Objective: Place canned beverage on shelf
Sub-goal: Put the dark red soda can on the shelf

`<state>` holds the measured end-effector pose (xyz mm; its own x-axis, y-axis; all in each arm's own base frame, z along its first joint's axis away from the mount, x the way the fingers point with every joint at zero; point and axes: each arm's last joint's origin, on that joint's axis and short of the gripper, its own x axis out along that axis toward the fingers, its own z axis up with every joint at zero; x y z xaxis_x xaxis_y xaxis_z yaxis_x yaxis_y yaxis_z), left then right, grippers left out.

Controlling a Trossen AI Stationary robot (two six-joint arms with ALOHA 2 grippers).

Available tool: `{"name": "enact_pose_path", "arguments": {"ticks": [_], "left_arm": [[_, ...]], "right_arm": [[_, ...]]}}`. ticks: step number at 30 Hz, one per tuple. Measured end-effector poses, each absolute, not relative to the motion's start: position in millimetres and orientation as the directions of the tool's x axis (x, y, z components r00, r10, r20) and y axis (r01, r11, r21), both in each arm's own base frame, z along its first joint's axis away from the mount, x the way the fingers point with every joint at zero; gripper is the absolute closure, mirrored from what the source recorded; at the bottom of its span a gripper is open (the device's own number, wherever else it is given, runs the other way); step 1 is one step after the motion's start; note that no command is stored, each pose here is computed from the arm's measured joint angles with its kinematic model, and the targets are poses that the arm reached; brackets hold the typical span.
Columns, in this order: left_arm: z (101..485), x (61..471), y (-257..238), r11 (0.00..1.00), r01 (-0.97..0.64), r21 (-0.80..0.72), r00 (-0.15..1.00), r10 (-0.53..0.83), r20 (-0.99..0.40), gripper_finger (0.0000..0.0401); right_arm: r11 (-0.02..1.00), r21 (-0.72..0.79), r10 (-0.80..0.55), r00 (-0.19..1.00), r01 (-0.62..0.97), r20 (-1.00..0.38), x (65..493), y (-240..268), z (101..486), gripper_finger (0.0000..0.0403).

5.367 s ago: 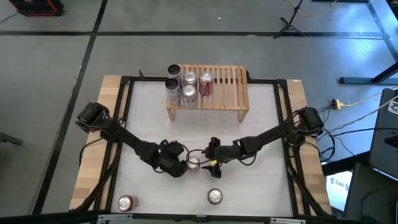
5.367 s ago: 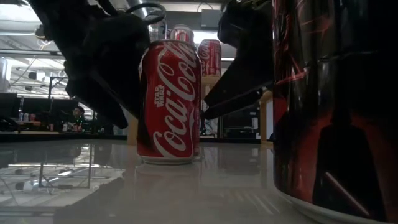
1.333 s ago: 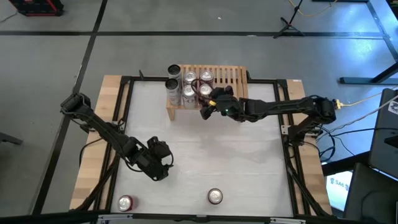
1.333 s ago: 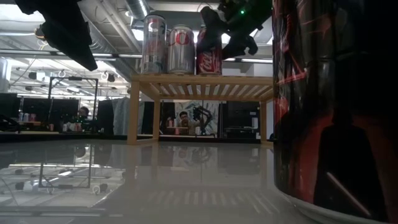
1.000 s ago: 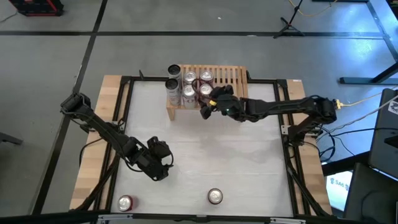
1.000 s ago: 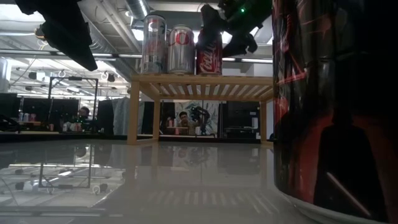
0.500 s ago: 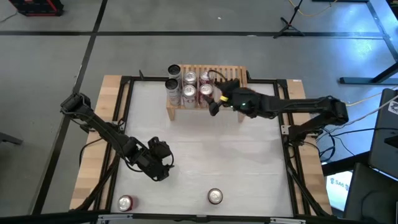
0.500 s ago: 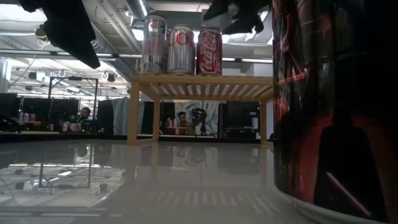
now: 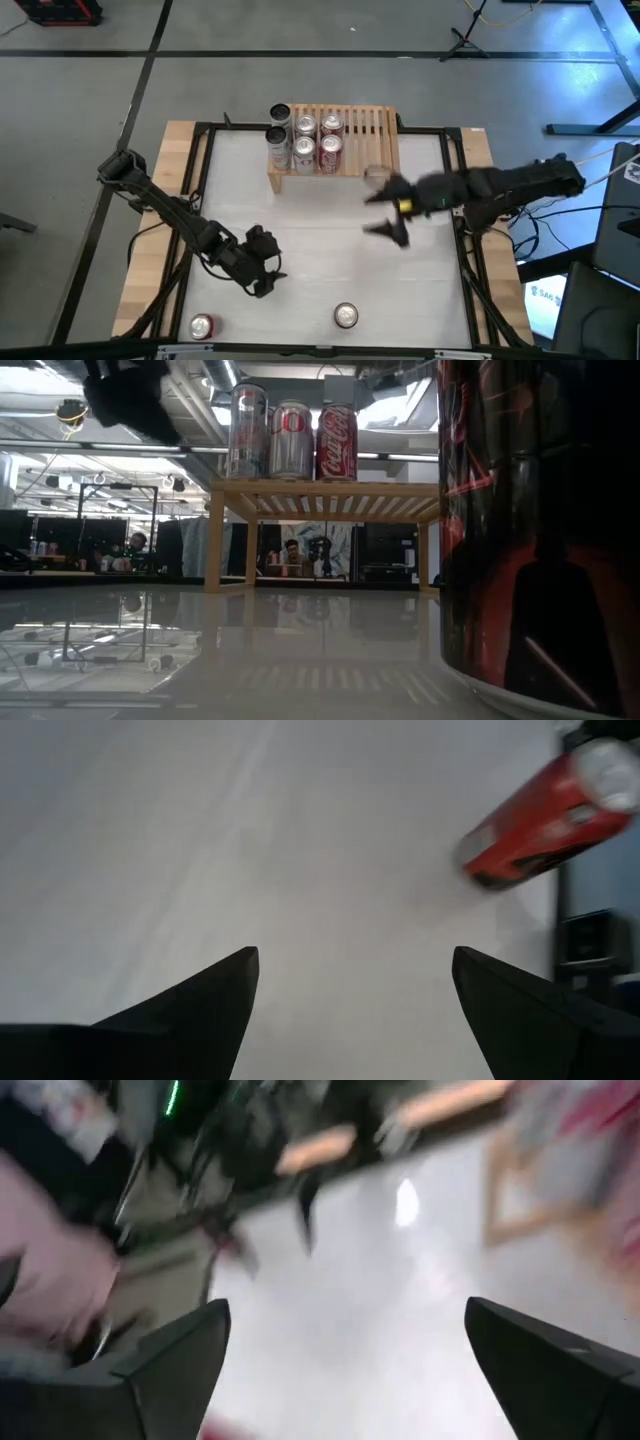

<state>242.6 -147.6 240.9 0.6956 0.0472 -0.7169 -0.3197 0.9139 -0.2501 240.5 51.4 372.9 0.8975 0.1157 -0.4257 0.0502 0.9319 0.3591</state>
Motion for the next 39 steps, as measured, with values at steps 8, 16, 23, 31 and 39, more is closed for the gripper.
{"name": "enact_pose_path", "arguments": {"ticks": [8,16,23,31,39], "left_arm": [[245.6,259.2,-159.9,0.870,-0.259,-0.419,0.791,-0.057,-0.609,0.0079],[224.0,280.2,-178.6,0.774,-0.291,-0.562,0.794,-0.132,-0.594,0.0082],[199.5,295.9,-197.3,0.770,-0.343,-0.538,0.760,-0.110,-0.641,0.0094],[170.0,313.8,-217.1,0.747,-0.362,-0.558,0.755,-0.117,-0.645,0.0096],[141.6,330.7,-236.3,0.705,-0.273,-0.655,0.848,-0.145,-0.509,0.0096]], "right_arm": [[0.933,0.360,0.241,0.722,0.012,-0.649,215.1,124.3,342.4,0.0010],[0.975,0.222,0.159,0.646,0.017,-0.747,190.6,183.8,285.4,0.0010],[0.937,0.349,0.237,0.699,0.019,-0.675,168.0,219.3,212.6,0.0010],[0.931,0.361,0.268,0.762,-0.049,-0.589,187.3,246.6,164.0,0.0010],[0.968,0.236,0.195,0.839,-0.082,-0.508,229.6,242.4,131.4,0.0010]]}}
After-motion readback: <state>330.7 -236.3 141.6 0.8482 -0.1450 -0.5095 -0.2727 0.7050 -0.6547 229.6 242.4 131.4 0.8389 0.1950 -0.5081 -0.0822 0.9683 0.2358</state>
